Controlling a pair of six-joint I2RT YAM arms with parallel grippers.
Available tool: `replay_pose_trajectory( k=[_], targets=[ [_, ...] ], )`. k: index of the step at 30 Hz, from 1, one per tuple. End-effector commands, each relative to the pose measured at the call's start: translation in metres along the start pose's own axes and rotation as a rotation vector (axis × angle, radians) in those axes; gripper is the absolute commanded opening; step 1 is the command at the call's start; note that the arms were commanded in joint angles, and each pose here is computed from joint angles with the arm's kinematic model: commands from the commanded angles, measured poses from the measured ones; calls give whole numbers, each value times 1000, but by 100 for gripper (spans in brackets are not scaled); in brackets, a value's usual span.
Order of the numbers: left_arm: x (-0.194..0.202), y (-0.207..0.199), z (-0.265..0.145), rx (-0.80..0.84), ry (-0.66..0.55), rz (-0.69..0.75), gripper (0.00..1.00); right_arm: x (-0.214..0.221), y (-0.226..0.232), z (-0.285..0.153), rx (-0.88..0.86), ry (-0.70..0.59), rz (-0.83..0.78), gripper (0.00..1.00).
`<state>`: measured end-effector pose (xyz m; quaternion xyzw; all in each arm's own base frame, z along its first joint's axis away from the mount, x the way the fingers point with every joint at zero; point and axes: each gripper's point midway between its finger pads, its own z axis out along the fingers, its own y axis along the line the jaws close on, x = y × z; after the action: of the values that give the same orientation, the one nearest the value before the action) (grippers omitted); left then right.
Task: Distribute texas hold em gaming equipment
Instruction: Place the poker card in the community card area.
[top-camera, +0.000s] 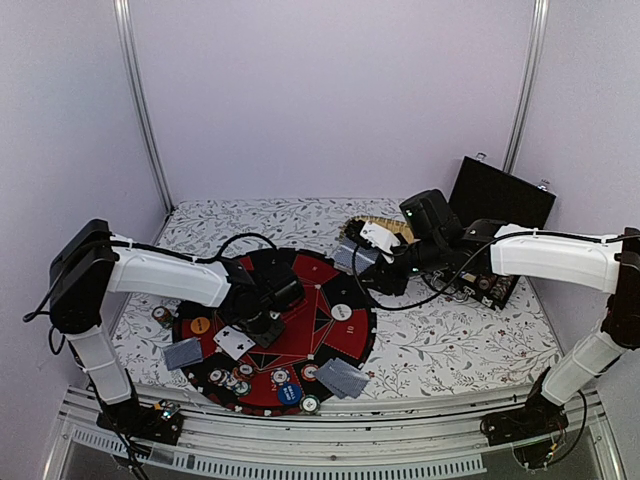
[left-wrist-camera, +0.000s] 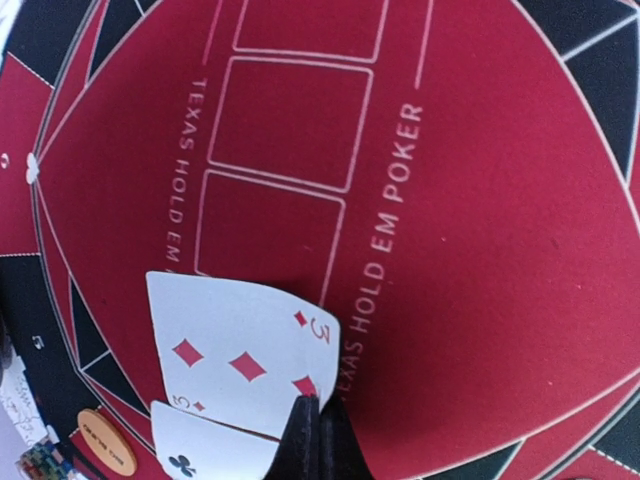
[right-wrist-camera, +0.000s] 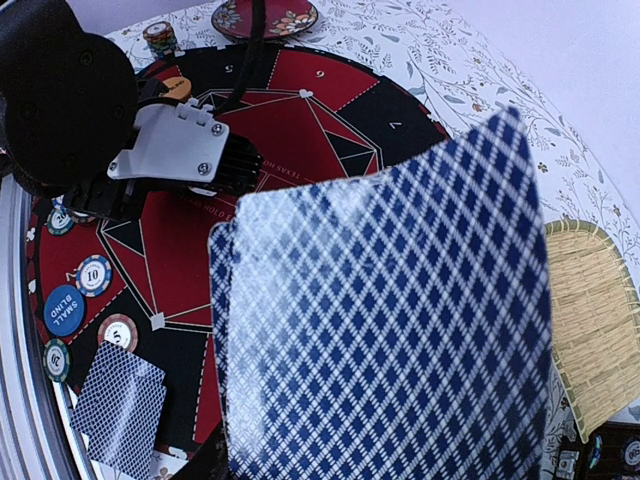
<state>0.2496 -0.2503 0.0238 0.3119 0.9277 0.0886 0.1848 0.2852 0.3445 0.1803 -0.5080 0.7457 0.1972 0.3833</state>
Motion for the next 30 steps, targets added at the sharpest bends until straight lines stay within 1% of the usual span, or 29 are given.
replay_pose_trajectory(
  k=[1, 2, 4, 5, 8, 13, 15, 19, 23, 24, 25, 26, 30],
  targets=[
    [6, -7, -8, 40, 15, 0, 6, -8, -3, -9, 16, -31, -6, 43],
    [7, -7, -8, 39, 19, 3, 17, -9, -3, -10, 14, -33, -6, 43],
    [7, -6, -10, 39, 17, 8, 29, -9, -3, -10, 13, -34, -3, 43],
    [6, -5, -11, 36, 14, 7, 32, -9, -3, -10, 15, -35, -4, 43],
    [3, -2, -15, 26, -3, 7, 36, -10, -3, -11, 16, -35, -5, 43],
    [-3, 3, -24, 16, -34, -7, 37, -11, -4, -13, 19, -38, -6, 43],
    [-9, 4, -33, 29, -64, -20, 37, -10, -3, -13, 18, -37, -4, 43],
    [-34, 3, -68, 144, -215, -57, 41, -11, -2, -14, 11, -37, -4, 43],
    [-66, 8, -114, 302, -413, -139, 52, -14, 0, -14, -4, -46, -4, 43],
    [-75, 8, -126, 348, -466, -160, 57, -14, 1, -14, -10, -45, -4, 43],
    [-85, 9, -138, 399, -523, -179, 66, -15, 1, -13, -14, -46, -2, 43],
    [-95, 7, -153, 463, -582, -188, 72, -16, 3, -11, -22, -44, 2, 43],
    [-126, -5, -216, 695, -783, -182, 93, -26, 22, -4, -79, -64, -15, 43]
  ],
)
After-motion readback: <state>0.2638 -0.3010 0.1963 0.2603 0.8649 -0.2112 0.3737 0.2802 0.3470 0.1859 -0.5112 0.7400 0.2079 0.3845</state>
